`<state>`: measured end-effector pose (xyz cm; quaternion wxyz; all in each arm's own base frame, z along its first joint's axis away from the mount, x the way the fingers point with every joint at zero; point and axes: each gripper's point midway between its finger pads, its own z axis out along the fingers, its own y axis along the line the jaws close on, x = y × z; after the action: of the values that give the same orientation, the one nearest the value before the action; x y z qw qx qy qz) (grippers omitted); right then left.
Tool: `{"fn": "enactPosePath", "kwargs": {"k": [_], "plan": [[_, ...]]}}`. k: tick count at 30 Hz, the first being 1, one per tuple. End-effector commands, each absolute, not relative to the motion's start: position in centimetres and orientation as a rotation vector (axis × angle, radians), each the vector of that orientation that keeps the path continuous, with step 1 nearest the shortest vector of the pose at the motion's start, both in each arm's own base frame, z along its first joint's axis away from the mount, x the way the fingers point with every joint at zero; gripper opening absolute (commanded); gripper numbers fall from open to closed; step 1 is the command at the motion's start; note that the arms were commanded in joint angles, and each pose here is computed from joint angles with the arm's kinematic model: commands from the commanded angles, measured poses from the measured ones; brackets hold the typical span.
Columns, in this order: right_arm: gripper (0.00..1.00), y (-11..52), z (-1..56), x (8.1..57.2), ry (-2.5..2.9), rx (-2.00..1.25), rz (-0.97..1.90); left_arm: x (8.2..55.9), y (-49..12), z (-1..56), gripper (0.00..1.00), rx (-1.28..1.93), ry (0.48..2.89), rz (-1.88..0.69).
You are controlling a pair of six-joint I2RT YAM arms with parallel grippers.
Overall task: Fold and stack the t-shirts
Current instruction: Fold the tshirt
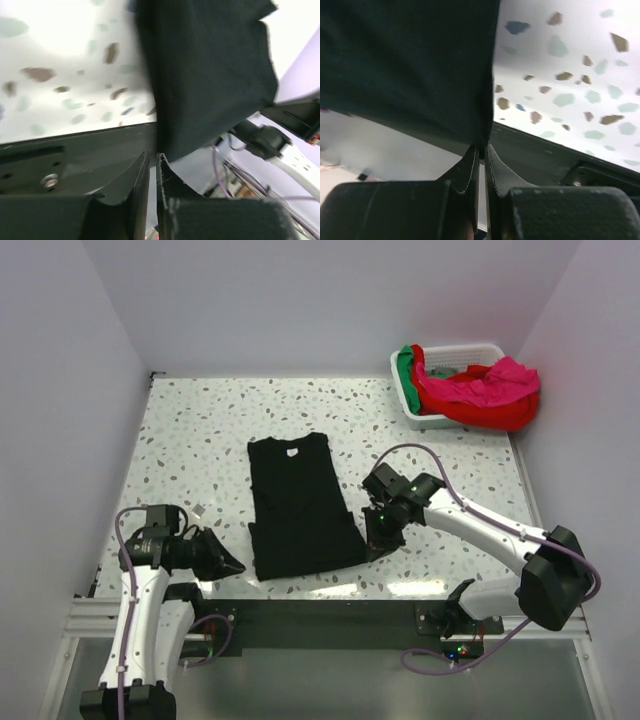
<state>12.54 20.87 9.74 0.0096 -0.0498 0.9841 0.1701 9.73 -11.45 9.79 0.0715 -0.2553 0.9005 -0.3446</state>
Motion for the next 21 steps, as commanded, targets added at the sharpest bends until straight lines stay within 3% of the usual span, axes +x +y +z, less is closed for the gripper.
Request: {"fn": "enactPosePath", "kwargs": {"k": [1,11,21], "plan": [[0.0,18.0,8.8,11.0,3.114,-0.104,0.375,7.0,-10.4,9.1,0.17,-0.766,2.801,-0.901],[0.0,17.1,7.3,9.5,3.15,-0.132,0.321,7.2,-10.7,10.6,0.18,-0.728,2.738,-0.925],[0.0,16.9,5.1,8.9,3.195,-0.131,0.3,12.6,-9.3,12.0,0.33,-0.711,2.585,-0.83]]}}
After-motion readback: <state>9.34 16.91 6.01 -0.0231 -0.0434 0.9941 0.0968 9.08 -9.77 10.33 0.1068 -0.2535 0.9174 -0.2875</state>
